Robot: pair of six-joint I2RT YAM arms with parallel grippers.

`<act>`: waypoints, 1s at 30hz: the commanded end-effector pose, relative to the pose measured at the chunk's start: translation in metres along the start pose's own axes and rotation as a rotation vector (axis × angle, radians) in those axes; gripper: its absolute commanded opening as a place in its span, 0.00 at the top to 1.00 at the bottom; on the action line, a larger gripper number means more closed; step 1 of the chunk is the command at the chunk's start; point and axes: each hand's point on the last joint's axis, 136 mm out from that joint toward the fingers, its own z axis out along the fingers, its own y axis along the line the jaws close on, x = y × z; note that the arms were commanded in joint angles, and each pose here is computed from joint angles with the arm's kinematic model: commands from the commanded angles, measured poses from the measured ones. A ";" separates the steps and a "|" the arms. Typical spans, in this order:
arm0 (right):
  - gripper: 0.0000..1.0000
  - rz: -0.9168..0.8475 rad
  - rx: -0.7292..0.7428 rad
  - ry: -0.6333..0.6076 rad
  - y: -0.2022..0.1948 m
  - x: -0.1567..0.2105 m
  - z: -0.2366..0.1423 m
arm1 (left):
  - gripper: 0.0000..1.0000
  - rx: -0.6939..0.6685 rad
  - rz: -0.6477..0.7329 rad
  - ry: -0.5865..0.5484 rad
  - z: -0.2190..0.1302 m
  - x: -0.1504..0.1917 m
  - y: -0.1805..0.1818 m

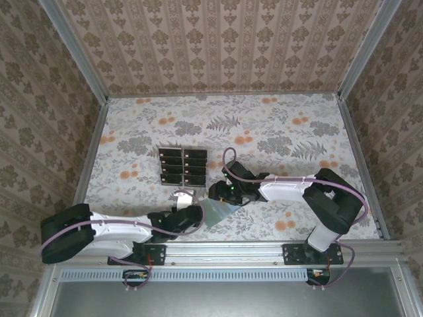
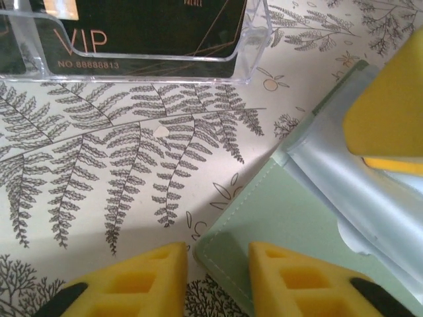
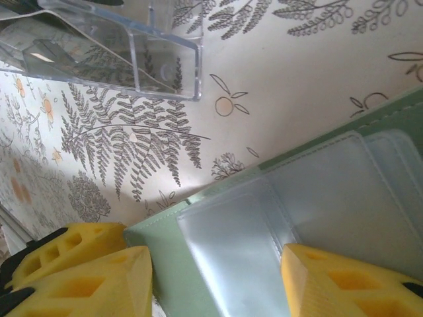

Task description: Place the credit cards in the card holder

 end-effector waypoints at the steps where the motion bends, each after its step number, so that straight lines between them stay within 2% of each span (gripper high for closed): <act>1: 0.45 0.015 0.014 -0.044 -0.005 -0.001 -0.007 | 0.77 0.002 -0.018 -0.061 0.003 -0.013 -0.005; 4: 0.45 0.025 0.026 -0.063 -0.011 -0.002 -0.010 | 0.91 0.006 -0.004 -0.064 0.009 -0.019 -0.012; 7: 0.45 0.035 0.034 -0.079 -0.016 -0.003 -0.013 | 1.00 0.021 0.009 -0.051 0.017 -0.021 -0.021; 20: 0.44 0.107 0.060 -0.154 -0.047 -0.013 -0.036 | 1.00 0.129 0.064 -0.006 0.059 -0.036 -0.072; 30: 0.44 0.124 -0.017 -0.138 -0.025 -0.014 -0.033 | 1.00 0.149 0.043 0.013 0.063 -0.022 -0.066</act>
